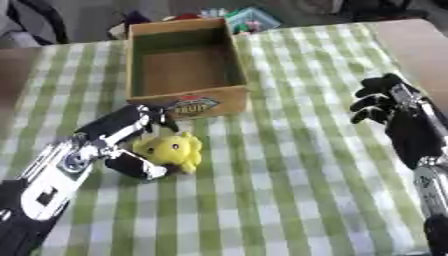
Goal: Pick up objects on the table and place them in the box.
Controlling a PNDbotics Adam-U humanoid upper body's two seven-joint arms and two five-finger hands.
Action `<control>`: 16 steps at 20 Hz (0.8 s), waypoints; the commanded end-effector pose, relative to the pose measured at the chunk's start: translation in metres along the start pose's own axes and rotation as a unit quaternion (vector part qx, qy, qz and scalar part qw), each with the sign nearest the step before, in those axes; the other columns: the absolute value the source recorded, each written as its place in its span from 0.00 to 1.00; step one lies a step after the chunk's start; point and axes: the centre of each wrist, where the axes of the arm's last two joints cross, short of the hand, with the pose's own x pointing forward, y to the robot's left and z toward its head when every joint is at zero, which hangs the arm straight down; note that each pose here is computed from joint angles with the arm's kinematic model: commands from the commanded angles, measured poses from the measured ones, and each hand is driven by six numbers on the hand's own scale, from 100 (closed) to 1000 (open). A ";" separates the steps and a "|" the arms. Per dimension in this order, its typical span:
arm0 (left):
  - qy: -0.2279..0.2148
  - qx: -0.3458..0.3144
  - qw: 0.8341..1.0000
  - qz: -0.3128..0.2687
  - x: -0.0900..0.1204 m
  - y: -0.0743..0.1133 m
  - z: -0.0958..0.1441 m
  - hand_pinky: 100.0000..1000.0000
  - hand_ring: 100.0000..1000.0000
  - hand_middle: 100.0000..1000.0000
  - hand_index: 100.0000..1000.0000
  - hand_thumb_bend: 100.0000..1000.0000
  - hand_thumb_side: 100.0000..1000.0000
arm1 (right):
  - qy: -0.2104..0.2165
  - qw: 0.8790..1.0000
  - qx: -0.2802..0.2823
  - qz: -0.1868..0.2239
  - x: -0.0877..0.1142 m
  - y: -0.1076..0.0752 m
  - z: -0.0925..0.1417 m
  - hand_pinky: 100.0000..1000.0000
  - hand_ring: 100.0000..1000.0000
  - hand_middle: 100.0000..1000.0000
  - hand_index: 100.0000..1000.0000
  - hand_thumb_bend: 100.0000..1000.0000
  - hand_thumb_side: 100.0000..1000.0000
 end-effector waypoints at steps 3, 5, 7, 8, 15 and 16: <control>-0.001 0.003 1.000 -0.015 -0.002 0.005 -0.004 0.57 0.69 0.64 0.72 0.41 0.07 | -0.015 1.000 0.006 0.005 0.008 0.000 -0.003 0.40 0.50 0.52 0.67 0.00 0.64; 0.001 0.005 1.000 -0.014 -0.003 0.003 -0.004 0.53 0.66 0.61 0.70 0.36 0.00 | -0.014 1.000 0.006 0.005 0.008 0.000 -0.003 0.40 0.50 0.52 0.67 0.00 0.64; 0.002 0.012 1.000 -0.011 -0.004 0.003 -0.004 0.49 0.62 0.57 0.67 0.29 0.00 | -0.014 1.000 0.006 0.005 0.008 0.000 -0.003 0.40 0.50 0.52 0.67 0.00 0.64; 0.002 0.018 1.000 -0.009 -0.005 0.004 -0.004 0.46 0.59 0.54 0.65 0.24 0.01 | -0.014 1.000 0.006 0.005 0.008 0.000 -0.003 0.40 0.50 0.52 0.67 0.00 0.64; -0.010 0.058 0.998 0.004 0.002 0.017 0.001 0.39 0.52 0.46 0.57 0.08 0.03 | -0.013 1.000 0.005 0.005 0.008 0.000 -0.003 0.40 0.50 0.52 0.67 0.00 0.64; -0.015 0.064 0.998 0.006 0.004 0.022 0.002 0.39 0.52 0.46 0.57 0.08 0.03 | -0.013 1.000 0.005 0.005 0.008 0.000 -0.003 0.40 0.50 0.52 0.67 0.00 0.64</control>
